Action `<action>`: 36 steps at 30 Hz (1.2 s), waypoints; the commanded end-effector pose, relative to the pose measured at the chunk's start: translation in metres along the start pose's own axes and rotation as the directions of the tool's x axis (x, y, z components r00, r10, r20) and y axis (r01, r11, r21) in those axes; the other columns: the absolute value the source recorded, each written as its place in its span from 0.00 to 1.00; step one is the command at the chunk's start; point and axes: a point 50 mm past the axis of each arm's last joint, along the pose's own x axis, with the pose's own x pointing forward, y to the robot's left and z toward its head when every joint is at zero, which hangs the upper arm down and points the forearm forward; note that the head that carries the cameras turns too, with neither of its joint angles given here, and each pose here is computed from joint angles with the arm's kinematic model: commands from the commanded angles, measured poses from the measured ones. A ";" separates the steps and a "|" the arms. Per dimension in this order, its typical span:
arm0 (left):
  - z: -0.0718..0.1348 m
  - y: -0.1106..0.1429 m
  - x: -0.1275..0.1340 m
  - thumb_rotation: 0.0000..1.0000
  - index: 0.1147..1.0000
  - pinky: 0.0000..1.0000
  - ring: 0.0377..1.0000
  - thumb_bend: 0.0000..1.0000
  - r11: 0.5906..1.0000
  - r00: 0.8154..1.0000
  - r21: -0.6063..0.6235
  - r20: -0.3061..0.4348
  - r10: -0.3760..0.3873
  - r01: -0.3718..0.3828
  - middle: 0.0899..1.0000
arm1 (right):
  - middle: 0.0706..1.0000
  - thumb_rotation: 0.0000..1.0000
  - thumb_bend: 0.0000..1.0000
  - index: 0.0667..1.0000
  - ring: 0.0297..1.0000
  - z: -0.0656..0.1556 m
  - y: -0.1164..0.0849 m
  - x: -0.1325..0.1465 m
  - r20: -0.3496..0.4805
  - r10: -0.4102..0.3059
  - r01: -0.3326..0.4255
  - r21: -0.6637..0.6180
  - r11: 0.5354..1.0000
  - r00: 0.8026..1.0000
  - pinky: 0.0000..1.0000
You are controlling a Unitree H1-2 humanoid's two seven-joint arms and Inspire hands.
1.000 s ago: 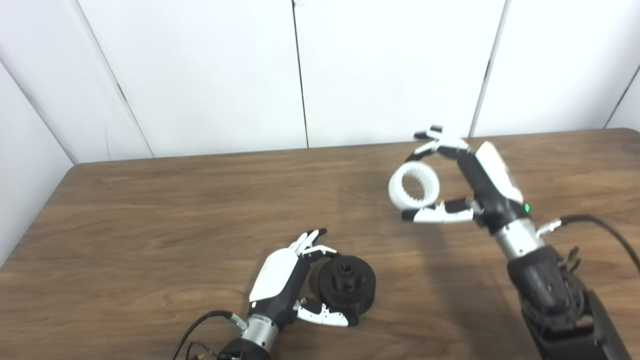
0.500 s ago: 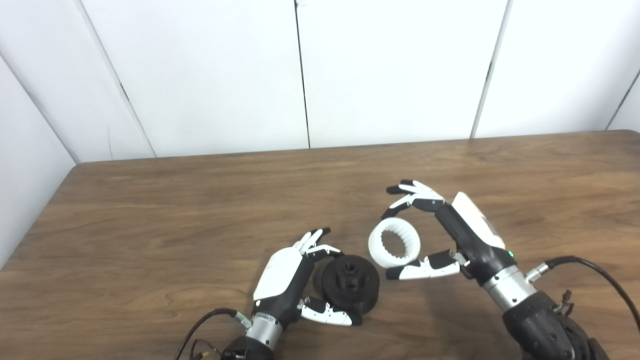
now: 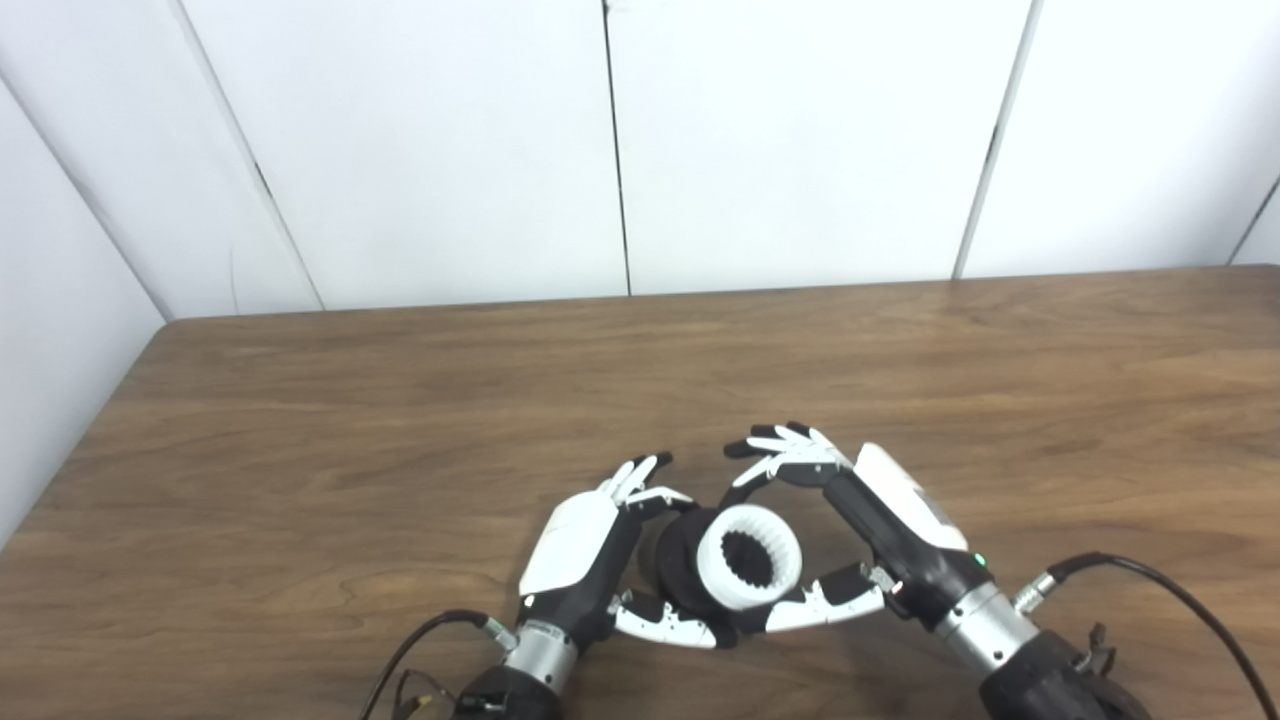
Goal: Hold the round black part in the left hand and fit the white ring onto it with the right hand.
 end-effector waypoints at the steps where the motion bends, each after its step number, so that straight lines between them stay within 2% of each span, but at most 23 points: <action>1: 0.003 -0.004 0.005 0.35 0.58 0.97 1.00 0.96 0.999 0.999 0.016 -0.006 -0.038 0.038 0.98 | 0.83 0.15 0.52 0.44 0.93 0.011 -0.007 0.006 0.080 -0.024 0.026 -0.017 1.000 0.996 1.00; 15: 0.009 -0.011 0.005 0.34 0.58 0.98 1.00 0.97 0.999 1.000 0.015 -0.006 -0.029 0.029 0.98 | 0.84 0.15 0.52 0.44 0.94 0.001 -0.008 0.017 0.068 -0.021 0.022 -0.017 1.000 0.997 1.00; 36: 0.007 -0.011 0.003 0.35 0.57 0.95 0.99 0.97 0.999 1.000 0.014 0.003 -0.031 0.031 0.97 | 0.83 0.15 0.52 0.44 0.94 0.000 -0.011 0.031 0.080 -0.034 0.038 -0.049 0.998 0.996 1.00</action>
